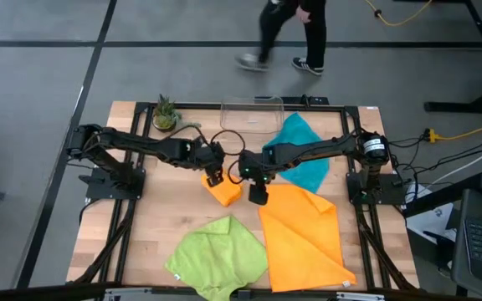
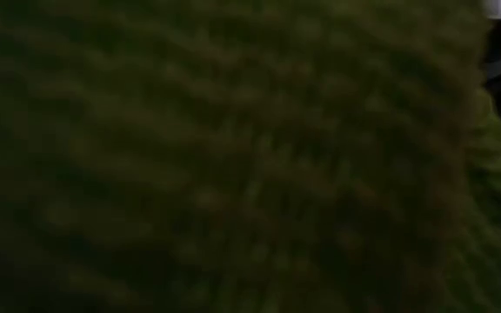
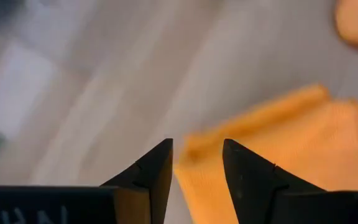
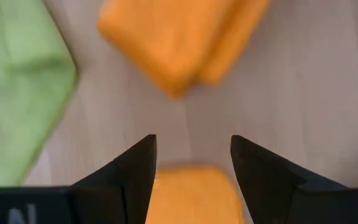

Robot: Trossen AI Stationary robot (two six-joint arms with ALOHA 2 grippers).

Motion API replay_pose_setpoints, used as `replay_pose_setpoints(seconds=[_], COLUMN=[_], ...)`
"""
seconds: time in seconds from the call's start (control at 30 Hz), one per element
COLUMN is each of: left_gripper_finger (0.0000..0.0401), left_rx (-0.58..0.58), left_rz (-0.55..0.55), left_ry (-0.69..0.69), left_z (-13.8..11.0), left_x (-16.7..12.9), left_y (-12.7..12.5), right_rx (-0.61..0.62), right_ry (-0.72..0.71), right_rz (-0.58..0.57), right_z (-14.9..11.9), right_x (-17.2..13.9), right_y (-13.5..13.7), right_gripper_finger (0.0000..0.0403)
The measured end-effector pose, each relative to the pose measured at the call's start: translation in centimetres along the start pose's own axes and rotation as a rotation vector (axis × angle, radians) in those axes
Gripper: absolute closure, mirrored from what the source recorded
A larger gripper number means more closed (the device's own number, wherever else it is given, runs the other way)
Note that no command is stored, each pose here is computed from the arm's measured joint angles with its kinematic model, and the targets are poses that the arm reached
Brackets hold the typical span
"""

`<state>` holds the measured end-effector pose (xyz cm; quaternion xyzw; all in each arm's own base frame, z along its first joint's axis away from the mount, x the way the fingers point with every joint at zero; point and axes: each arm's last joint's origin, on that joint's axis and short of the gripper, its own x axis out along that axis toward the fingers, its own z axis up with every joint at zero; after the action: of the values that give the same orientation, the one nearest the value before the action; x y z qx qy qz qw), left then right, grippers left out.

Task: Fold microfiber towels
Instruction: Put the folded orange microfiber cloth into the transparent bin

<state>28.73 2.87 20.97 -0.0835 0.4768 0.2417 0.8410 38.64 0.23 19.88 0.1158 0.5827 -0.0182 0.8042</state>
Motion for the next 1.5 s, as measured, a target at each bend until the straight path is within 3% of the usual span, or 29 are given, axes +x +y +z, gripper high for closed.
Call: replay_pose_setpoints(seconds=[0.27,0.4,0.63,0.83,0.97,1.1,1.23,1.37,1.5], left_gripper_finger=[0.0266,0.0266,0.0266,0.0266,0.0266,0.0266,0.0266,0.0266,0.0266], left_rx=[-0.173,-0.206,-0.244,-0.258,-0.251,-0.252,-0.255,-0.236,-0.199], left_rz=[-0.071,-0.021,0.089,0.109,0.106,0.102,0.094,0.074,0.009], left_ry=[0.103,0.095,0.17,0.19,0.178,0.174,0.164,0.148,0.175], left_z=[-2.2,-3.7,-6.2,-7.2,-7.2,-7.2,-7.1,-7.0,-7.2], left_x=[-0.7,-0.6,0.3,0.7,0.6,0.5,0.5,0.5,0.5], left_y=[-3.0,-4.1,-3.2,-2.9,-3.2,-3.1,-3.2,-3.5,-4.2], right_rx=[-0.058,-0.092,-0.138,-0.295,-0.273,-0.231,-0.205,-0.157,-0.082], right_ry=[0.098,0.167,0.318,0.35,0.363,0.258,0.005,-0.261,-0.402], right_rz=[-0.025,-0.033,-0.047,-0.018,-0.012,-0.012,-0.019,0.033,0.151], right_z=[-1.0,-1.6,-3.3,-3.8,-4.1,-4.3,-5.5,-7.3,-9.1], right_x=[-0.1,-0.2,-0.4,-0.4,-1.9,-5.0,-7.4,-7.7,-6.4], right_y=[-0.2,-0.3,0.8,1.7,1.2,0.3,-0.5,-1.3,-1.8], right_gripper_finger=[0.0194,0.0194,0.0194,0.0194,0.0194,0.0194,0.0194,0.0194,0.0194])
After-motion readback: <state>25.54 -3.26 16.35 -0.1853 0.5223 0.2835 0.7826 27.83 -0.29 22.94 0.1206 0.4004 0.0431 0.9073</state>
